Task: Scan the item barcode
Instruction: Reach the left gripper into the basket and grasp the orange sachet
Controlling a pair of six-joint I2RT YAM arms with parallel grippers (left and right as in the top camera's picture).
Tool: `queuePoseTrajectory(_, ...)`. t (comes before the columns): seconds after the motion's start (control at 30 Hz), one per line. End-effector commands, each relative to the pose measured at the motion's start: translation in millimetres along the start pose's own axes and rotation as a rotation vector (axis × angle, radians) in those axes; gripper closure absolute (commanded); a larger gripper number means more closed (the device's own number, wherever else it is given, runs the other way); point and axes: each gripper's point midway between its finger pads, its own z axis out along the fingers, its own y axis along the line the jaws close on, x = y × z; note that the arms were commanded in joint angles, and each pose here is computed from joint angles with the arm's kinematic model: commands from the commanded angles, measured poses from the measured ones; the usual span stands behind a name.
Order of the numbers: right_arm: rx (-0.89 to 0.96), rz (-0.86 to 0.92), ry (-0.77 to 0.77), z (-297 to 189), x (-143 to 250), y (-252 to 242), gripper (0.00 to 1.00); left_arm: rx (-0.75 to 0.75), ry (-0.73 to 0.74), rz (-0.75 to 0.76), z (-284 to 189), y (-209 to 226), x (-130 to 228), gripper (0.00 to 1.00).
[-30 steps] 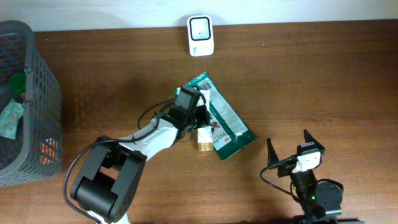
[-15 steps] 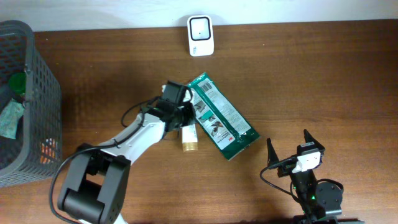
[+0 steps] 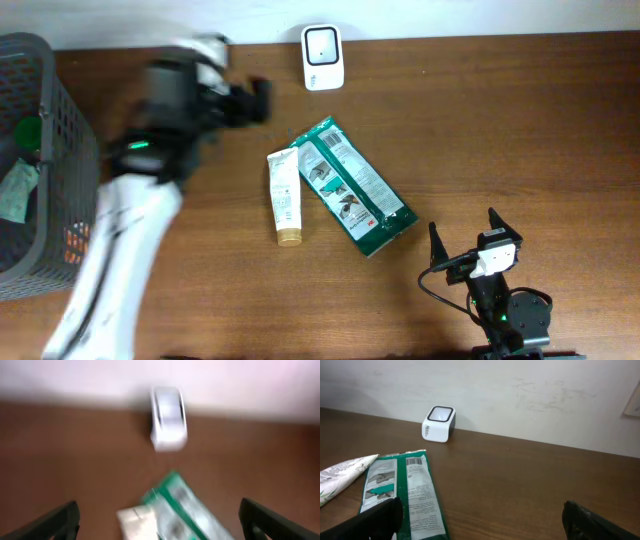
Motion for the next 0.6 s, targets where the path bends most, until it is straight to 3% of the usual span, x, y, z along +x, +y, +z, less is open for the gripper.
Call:
queuePoseTrajectory(0.0,-0.003,0.008,0.001,0,2,1,0.02,-0.216,-0.271,0.078,-98,62,-84,0.01)
queuePoseTrajectory(0.1,-0.002,0.008,0.001,0,2,1,0.02,-0.423,-0.351,-0.014,-157,140,-99,0.01)
queuePoseTrajectory(0.17,-0.003,0.008,0.001,0,2,1,0.02,-0.577,-0.327,-0.108,-185,202,-84,0.01)
queuePoseTrajectory(0.3,-0.003,0.008,0.001,0,2,1,0.02,-0.749,-0.24,-0.258,-210,283,-46,0.03)
queuePoseTrajectory(0.57,-0.003,0.008,0.001,0,2,1,0.02,-0.818,0.002,-0.493,-189,382,40,0.09)
